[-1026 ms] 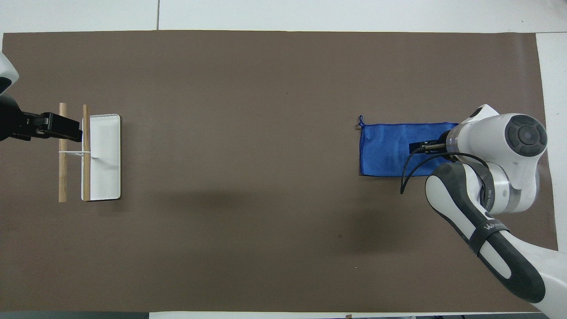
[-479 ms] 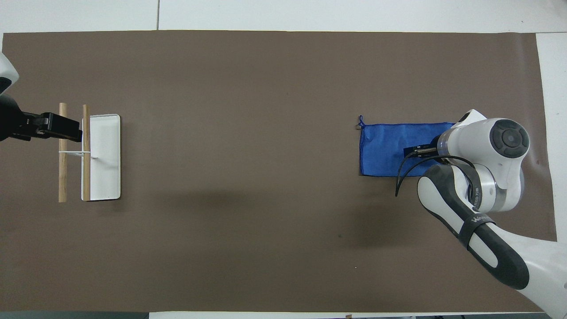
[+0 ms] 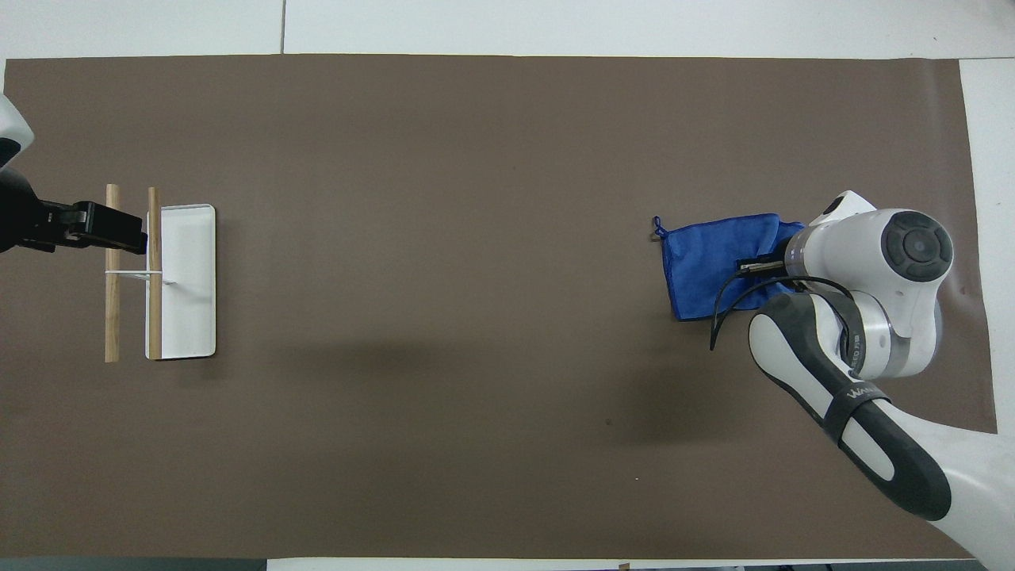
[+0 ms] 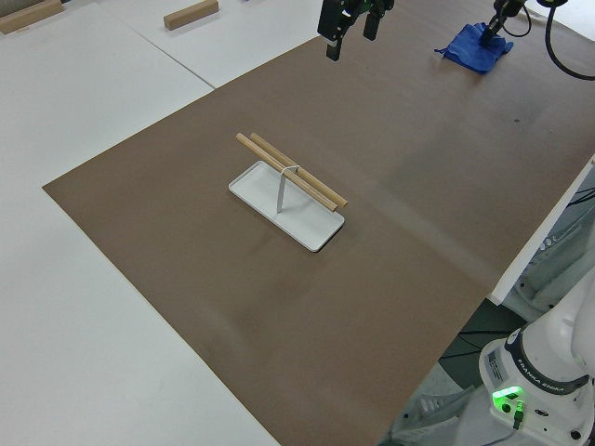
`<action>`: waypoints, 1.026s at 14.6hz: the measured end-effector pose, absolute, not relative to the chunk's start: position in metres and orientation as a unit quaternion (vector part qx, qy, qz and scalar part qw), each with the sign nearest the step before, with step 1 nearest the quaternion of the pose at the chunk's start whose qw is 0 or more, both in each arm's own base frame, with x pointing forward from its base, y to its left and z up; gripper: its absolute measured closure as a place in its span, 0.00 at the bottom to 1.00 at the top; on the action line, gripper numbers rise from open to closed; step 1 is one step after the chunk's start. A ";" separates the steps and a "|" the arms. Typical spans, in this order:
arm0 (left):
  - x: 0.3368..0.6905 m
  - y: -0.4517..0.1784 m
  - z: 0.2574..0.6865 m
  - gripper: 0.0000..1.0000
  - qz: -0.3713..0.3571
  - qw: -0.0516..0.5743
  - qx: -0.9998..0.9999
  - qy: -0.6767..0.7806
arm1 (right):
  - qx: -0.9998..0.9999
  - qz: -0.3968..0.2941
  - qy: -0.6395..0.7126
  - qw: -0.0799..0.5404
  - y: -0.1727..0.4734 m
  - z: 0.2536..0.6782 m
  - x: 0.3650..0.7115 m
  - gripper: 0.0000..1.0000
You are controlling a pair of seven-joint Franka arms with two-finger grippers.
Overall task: Right arm passes towel to left arm to hang
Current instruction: 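Lift the towel with the right gripper while the left gripper rises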
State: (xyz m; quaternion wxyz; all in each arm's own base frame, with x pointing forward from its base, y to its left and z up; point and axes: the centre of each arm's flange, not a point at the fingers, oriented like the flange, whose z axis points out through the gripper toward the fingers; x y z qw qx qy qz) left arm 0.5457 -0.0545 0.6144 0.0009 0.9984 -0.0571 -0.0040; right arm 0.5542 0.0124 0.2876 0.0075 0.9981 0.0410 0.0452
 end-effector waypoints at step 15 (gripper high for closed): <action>0.546 -0.054 0.614 0.00 -0.004 0.001 0.998 -0.057 | 0.969 0.016 -0.145 -0.202 0.144 0.517 0.609 0.86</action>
